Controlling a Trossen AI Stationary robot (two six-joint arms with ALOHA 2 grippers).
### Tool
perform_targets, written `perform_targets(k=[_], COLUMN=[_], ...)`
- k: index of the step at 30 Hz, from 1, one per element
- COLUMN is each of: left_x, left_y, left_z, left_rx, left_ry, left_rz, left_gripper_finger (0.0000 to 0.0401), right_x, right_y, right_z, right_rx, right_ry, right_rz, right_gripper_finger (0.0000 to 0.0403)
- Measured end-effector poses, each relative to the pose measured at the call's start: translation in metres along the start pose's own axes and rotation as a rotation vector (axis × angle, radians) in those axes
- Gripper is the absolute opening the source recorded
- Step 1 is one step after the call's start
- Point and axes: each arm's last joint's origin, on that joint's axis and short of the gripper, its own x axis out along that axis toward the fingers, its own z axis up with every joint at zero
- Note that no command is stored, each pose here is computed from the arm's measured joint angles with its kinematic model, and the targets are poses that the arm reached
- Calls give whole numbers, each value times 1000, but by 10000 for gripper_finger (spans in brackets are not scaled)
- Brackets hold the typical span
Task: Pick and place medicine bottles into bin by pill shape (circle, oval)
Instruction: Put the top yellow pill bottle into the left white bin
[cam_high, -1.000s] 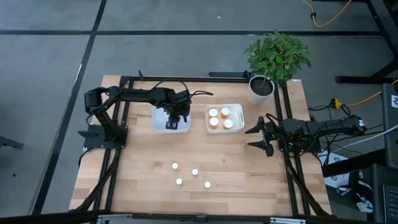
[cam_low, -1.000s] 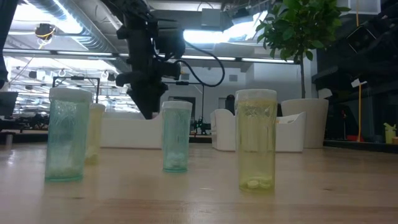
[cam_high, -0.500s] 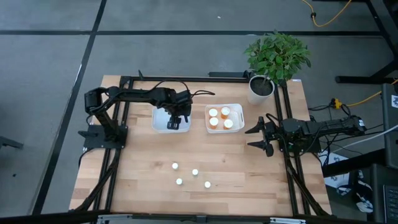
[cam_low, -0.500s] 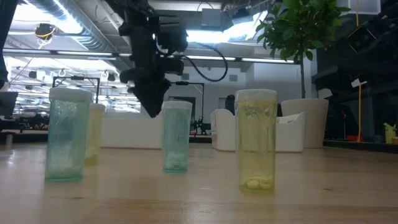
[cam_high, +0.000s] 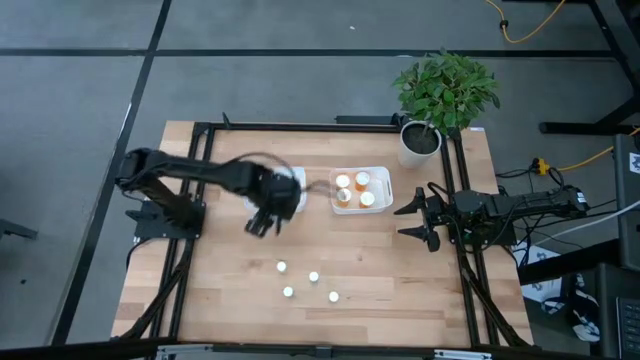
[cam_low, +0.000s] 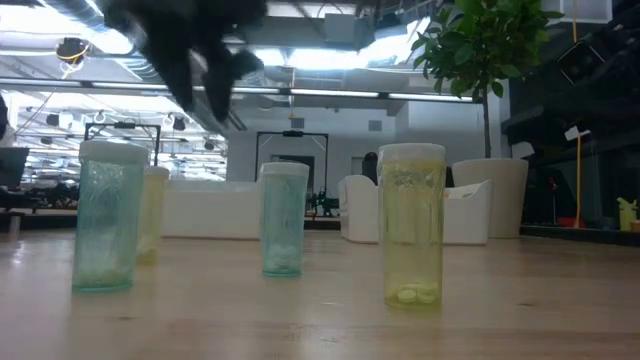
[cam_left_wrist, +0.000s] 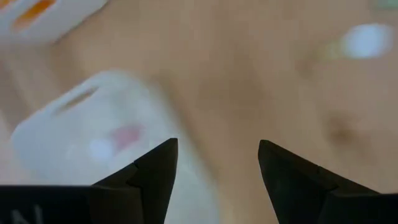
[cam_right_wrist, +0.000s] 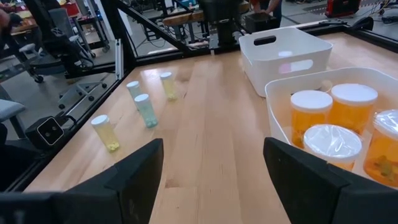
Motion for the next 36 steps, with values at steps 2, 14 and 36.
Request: perform_targets(k=[2,14,36], left_x=[-3,36,80], left_y=[-23,-93,-107], left_z=[8,44,56], left_rx=[74,41,108], left_ry=[-19,-50,37], left_rz=[-19,-30,-75], left_gripper_finger=[218,218,218], right_x=[0,0,0], right_y=[0,0,0], right_z=[0,0,0], right_rx=[0,0,0], right_ry=[-2,-1,1], right_rz=[0,0,-1], right_gripper_finger=[279,279,279])
